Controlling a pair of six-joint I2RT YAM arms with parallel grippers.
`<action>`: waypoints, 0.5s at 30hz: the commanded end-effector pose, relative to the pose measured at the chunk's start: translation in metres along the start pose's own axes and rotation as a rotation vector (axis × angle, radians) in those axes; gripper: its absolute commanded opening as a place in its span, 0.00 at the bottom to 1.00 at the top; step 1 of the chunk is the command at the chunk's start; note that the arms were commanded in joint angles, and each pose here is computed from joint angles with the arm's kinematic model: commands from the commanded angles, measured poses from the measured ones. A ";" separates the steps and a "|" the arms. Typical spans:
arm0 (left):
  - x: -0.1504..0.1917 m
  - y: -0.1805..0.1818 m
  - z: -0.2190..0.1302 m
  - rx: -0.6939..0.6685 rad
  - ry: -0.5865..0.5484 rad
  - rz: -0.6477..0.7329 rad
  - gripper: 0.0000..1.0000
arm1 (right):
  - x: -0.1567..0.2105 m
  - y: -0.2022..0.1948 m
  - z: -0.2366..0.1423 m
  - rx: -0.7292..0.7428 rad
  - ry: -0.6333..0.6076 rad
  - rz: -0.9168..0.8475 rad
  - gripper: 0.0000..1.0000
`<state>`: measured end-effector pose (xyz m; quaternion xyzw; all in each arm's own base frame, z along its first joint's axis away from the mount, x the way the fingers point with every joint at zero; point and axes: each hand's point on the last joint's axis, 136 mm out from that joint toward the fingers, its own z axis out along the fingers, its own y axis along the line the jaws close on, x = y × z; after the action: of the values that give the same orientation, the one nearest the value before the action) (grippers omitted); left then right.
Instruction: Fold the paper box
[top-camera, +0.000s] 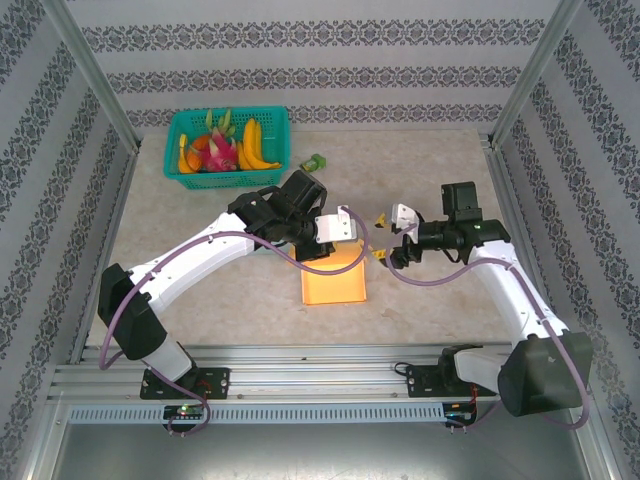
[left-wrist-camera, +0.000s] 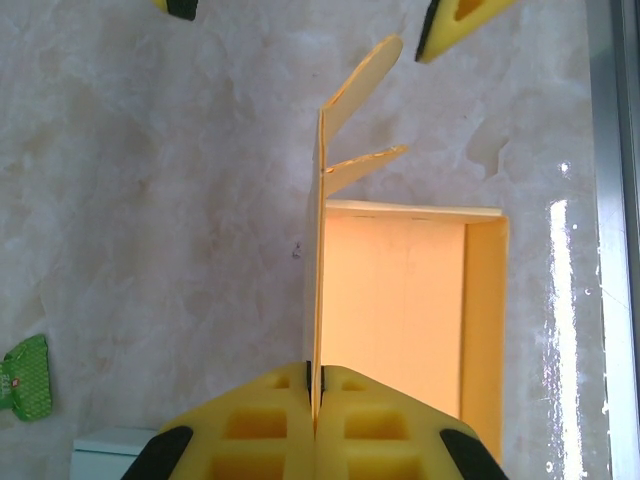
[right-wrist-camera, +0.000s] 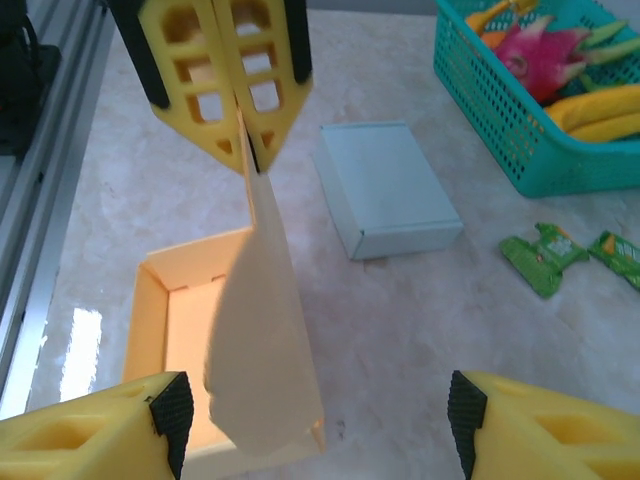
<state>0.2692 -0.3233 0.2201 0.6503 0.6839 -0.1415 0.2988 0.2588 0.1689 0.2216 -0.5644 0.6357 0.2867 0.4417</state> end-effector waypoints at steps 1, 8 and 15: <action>-0.007 -0.008 -0.008 -0.007 -0.030 0.011 0.00 | 0.006 0.004 0.001 -0.019 -0.005 -0.010 0.69; -0.012 -0.009 -0.013 -0.013 -0.056 0.013 0.00 | 0.021 0.004 0.017 -0.033 0.015 -0.045 0.66; -0.011 -0.008 -0.010 -0.014 -0.058 0.004 0.00 | 0.022 0.015 0.033 -0.111 0.006 -0.050 0.65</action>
<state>0.2629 -0.3231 0.2216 0.6478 0.6834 -0.1458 0.3035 0.2570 0.1840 0.1865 -0.5922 0.6281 0.2952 0.4094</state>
